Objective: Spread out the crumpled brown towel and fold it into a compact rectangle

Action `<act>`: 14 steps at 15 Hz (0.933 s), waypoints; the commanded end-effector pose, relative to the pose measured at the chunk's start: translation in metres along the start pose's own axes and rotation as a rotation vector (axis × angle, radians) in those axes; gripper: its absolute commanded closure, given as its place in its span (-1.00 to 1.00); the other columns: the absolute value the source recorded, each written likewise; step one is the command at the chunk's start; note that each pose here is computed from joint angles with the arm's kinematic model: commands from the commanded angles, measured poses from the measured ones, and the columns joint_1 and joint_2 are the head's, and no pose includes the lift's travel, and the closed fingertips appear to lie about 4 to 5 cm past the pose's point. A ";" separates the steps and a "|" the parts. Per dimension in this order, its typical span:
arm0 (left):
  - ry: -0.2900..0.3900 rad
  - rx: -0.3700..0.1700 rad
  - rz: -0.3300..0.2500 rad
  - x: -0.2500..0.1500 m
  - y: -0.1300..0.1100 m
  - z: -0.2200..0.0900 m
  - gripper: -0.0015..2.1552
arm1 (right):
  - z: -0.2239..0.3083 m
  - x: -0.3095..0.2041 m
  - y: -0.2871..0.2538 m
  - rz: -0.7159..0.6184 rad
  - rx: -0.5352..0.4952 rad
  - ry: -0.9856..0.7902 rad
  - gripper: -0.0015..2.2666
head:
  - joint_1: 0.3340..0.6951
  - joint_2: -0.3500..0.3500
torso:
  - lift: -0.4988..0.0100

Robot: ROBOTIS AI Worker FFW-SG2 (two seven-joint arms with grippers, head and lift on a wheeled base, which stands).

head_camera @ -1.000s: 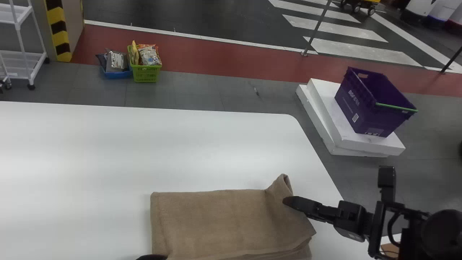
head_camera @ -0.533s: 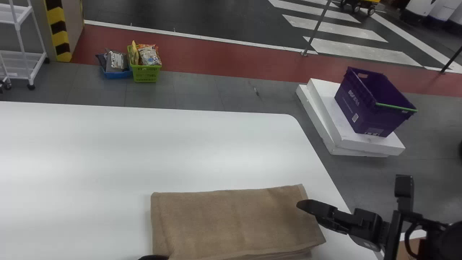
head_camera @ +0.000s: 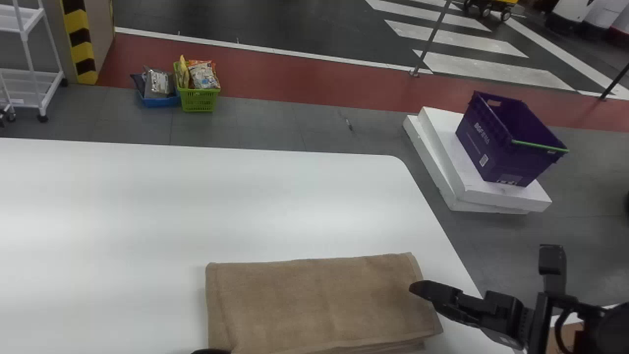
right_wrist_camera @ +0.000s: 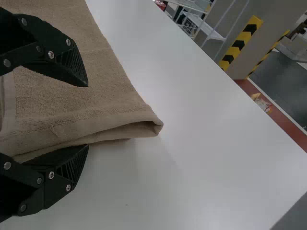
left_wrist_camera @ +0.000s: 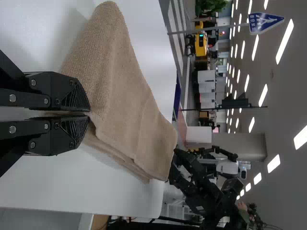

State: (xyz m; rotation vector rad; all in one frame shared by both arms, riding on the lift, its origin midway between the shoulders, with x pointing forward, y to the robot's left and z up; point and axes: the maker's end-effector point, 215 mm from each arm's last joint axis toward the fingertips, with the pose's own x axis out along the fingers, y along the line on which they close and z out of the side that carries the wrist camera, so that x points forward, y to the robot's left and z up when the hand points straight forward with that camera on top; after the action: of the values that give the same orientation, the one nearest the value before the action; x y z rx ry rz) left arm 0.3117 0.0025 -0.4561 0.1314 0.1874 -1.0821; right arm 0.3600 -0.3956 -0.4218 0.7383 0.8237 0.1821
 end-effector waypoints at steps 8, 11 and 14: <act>0.002 -0.003 0.000 -0.001 0.002 -0.003 -0.02 | -0.024 0.042 0.004 -0.029 -0.024 0.120 -0.45 | 1.00 -1.00 | 0.46; 0.001 -0.006 0.002 -0.001 0.003 -0.003 -0.02 | -0.023 0.042 0.012 0.009 -0.017 0.113 -0.07 | 1.00 -1.00 | 0.46; 0.002 -0.005 0.001 0.000 0.002 -0.003 -0.02 | -0.017 0.033 0.026 0.074 -0.009 0.078 -0.07 | 1.00 -1.00 | 0.46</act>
State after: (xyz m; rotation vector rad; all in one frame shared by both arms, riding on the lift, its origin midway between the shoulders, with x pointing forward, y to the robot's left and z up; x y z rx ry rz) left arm 0.3131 0.0051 -0.4587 0.1274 0.1915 -1.0800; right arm 0.3733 -0.3538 -0.4404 0.7428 0.8960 0.2709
